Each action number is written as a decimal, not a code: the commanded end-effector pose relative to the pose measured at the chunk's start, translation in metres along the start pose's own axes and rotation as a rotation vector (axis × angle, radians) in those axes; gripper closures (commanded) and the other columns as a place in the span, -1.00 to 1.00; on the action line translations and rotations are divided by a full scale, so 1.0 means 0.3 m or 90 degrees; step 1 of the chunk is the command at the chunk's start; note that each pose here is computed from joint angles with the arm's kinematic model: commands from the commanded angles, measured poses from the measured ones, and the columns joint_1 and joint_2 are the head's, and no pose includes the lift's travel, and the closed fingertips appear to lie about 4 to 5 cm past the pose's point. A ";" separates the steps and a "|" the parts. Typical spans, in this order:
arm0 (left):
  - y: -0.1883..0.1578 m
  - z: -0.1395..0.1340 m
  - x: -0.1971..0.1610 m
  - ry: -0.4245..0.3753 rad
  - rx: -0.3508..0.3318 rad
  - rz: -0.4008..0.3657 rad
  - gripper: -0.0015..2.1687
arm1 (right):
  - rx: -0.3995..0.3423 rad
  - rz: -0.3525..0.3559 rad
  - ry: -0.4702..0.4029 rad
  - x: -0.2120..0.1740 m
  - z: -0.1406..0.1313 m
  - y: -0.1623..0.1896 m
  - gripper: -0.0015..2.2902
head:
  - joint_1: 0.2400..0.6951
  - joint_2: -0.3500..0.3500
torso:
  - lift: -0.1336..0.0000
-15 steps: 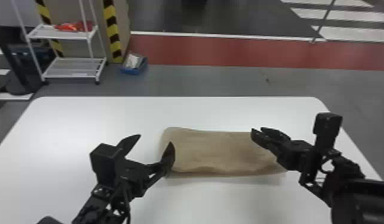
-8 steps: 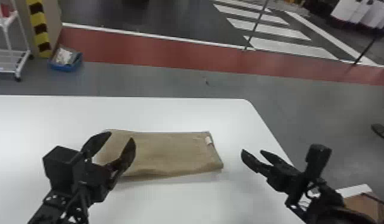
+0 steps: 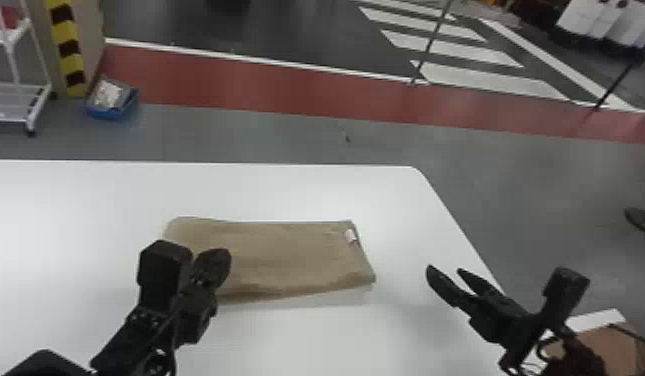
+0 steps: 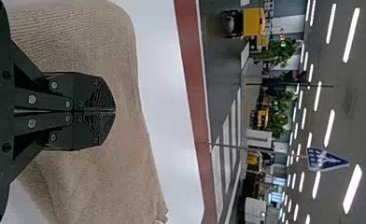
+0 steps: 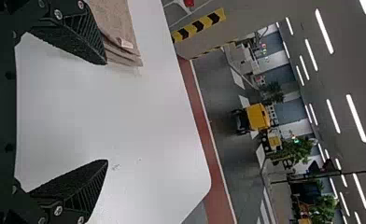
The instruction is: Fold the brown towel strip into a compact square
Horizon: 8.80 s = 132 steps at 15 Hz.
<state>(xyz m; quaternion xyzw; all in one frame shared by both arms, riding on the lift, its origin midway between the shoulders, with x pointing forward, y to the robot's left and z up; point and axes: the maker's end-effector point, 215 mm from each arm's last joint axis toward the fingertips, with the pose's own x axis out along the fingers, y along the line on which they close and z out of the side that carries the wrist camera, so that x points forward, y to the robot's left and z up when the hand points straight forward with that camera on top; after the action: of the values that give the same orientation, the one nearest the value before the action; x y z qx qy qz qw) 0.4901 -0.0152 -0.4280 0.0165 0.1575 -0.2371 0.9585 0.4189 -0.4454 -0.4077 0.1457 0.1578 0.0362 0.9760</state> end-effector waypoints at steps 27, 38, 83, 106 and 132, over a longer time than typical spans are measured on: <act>0.113 -0.024 0.005 0.024 0.067 0.053 0.90 | 0.068 0.045 0.293 0.431 -0.093 0.315 -0.58 | 1.00 -0.97 | -0.85; 0.175 -0.005 0.008 0.017 0.070 0.064 0.90 | 0.092 0.051 0.364 0.437 -0.163 0.345 -0.18 | 1.00 -0.86 | -0.85; 0.080 -0.135 -0.024 0.045 0.079 0.048 0.90 | 0.004 0.275 0.276 0.382 -0.165 1.186 0.06 | 1.00 -0.22 | -0.85; 0.211 0.018 -0.152 -0.013 0.058 0.094 0.90 | 0.125 0.287 0.207 0.161 -0.136 0.988 -0.95 | 1.00 -0.28 | -0.85; 0.517 0.127 -0.169 -0.089 0.043 0.188 0.90 | 0.130 0.203 0.246 0.314 -0.356 0.791 0.76 | 1.00 -0.13 | -0.85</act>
<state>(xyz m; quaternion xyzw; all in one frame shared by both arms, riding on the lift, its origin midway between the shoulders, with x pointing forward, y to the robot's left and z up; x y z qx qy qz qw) 0.5308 0.1410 -0.3827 0.0544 0.0783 -0.0988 0.9905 0.4533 -0.1810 -0.4680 0.2649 0.3234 0.1991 0.8863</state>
